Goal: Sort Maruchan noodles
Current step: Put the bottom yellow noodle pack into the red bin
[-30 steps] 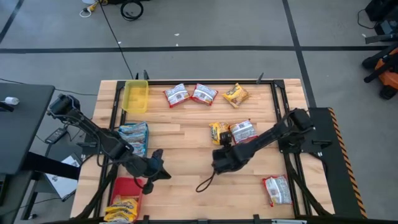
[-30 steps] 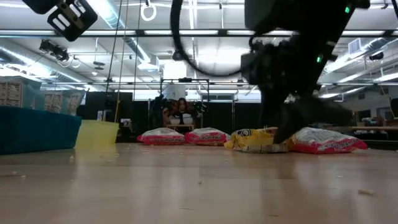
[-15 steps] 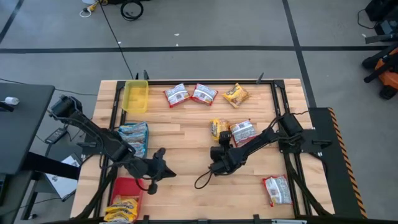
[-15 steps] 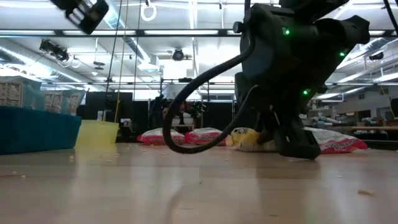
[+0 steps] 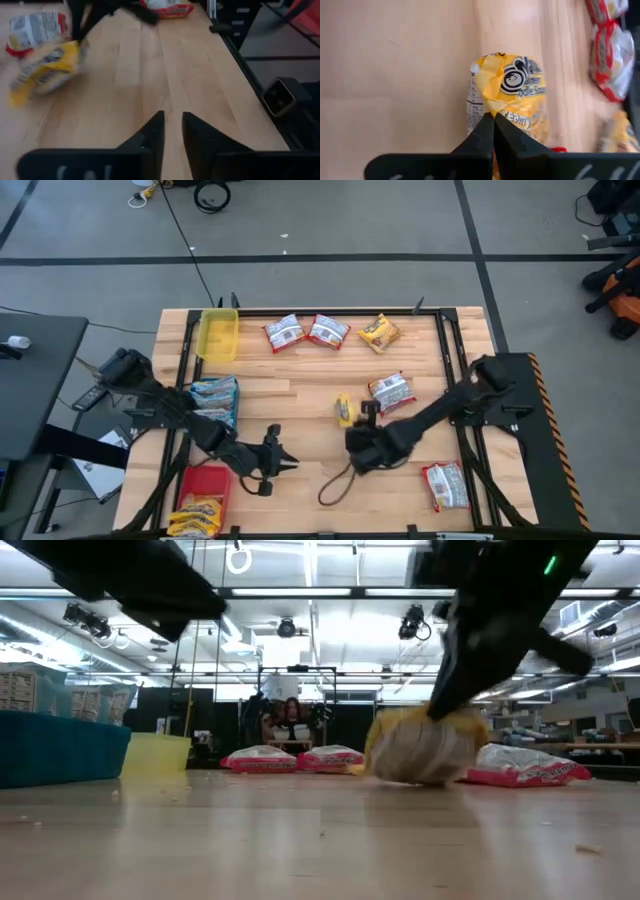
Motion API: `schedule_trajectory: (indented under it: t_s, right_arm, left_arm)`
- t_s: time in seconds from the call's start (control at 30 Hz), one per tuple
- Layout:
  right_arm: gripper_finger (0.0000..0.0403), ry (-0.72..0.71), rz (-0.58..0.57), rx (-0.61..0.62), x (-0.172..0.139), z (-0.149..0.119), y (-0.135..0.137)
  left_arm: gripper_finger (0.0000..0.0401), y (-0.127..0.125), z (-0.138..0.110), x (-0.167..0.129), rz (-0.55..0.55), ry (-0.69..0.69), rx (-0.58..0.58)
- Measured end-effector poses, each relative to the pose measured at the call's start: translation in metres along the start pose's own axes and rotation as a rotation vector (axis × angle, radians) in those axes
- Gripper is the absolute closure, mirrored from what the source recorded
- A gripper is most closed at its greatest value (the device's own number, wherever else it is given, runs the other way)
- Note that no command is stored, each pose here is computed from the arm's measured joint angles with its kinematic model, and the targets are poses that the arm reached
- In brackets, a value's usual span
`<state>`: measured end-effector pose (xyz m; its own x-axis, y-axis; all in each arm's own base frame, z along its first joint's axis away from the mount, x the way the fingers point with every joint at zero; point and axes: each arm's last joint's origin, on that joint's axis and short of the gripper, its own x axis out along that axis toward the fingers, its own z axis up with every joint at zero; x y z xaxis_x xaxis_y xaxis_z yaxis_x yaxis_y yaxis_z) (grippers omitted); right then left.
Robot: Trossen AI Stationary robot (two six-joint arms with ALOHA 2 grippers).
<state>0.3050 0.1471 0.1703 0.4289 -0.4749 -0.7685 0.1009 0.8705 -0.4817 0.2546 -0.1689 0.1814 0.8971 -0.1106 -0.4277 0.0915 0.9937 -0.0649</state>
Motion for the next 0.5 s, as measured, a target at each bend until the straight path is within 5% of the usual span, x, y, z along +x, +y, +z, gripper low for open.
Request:
schedule_trajectory:
  t_s: [0.27, 0.5]
  right_arm:
    - [0.0398, -0.222, 0.379, 0.069, -0.058, 0.013, 0.015]
    - [0.0398, -0.247, 0.41, 0.078, -0.065, 0.012, 0.021]
  left_arm:
    - [0.0215, -0.003, -0.007, 0.035, -0.007, -0.203, 0.14]
    - [0.0125, -0.005, -0.012, 0.072, 0.011, -0.24, 0.193]
